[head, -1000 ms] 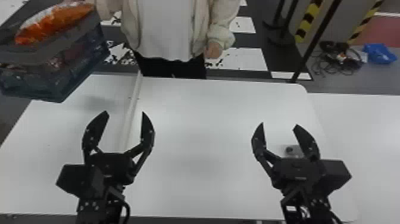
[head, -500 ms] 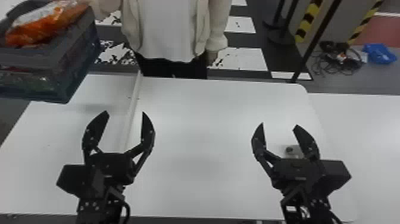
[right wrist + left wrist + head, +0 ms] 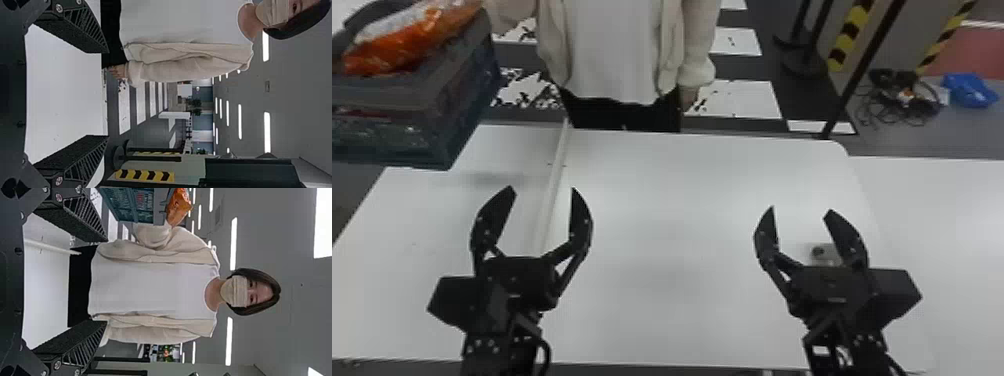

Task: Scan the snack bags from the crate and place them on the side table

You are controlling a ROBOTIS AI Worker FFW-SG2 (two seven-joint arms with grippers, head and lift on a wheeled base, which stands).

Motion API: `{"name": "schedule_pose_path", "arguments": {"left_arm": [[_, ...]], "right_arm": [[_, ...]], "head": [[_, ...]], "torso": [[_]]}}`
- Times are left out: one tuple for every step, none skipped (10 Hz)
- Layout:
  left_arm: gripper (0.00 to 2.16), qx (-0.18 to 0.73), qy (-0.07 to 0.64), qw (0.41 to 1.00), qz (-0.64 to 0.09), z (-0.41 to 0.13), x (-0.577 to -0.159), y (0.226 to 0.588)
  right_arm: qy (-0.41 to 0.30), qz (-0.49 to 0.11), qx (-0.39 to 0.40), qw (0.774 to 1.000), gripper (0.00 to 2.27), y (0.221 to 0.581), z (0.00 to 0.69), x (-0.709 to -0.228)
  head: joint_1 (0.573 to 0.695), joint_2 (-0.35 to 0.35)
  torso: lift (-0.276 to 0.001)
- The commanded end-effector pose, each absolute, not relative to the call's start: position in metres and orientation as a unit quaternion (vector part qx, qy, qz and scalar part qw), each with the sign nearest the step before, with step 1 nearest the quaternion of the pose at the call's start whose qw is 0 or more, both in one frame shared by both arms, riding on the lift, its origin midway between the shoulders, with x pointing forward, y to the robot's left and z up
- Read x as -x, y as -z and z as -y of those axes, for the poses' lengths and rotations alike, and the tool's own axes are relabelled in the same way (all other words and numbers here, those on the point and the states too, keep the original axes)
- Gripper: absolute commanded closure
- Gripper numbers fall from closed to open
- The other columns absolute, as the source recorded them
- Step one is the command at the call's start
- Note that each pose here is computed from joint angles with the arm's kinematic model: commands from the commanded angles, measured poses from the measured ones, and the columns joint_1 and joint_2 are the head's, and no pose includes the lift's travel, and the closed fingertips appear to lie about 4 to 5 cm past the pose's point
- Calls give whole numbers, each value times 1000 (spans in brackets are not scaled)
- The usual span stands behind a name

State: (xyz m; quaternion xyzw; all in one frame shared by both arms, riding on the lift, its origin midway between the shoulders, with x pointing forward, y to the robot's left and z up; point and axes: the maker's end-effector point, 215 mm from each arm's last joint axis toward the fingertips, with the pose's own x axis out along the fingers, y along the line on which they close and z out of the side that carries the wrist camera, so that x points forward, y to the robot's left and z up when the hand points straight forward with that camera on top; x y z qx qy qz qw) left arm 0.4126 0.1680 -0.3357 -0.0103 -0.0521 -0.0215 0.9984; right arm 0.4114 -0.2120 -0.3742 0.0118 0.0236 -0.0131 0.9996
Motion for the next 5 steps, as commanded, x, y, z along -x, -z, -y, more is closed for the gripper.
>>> {"name": "schedule_pose_path", "arguments": {"left_arm": [[144, 10, 23, 998, 52, -167, -413, 336], [144, 10, 23, 998, 52, -167, -412, 336], [144, 9, 24, 998, 52, -167, -413, 336], [147, 9, 24, 998, 52, -167, -413, 336], [144, 9, 24, 998, 52, -167, -413, 336]], "right_arm": [[14, -24, -12, 1000, 110, 374, 212, -411], [14, -24, -12, 1000, 110, 374, 212, -411], [14, -24, -12, 1000, 110, 374, 212, -411], [14, -24, -12, 1000, 110, 374, 212, -411], [14, -24, -12, 1000, 110, 374, 212, -411]], "head": [[695, -61], [695, -61], [695, -62], [695, -62], [695, -62]], "torso": [[-50], [-50], [-50], [-50], [-50]]}}
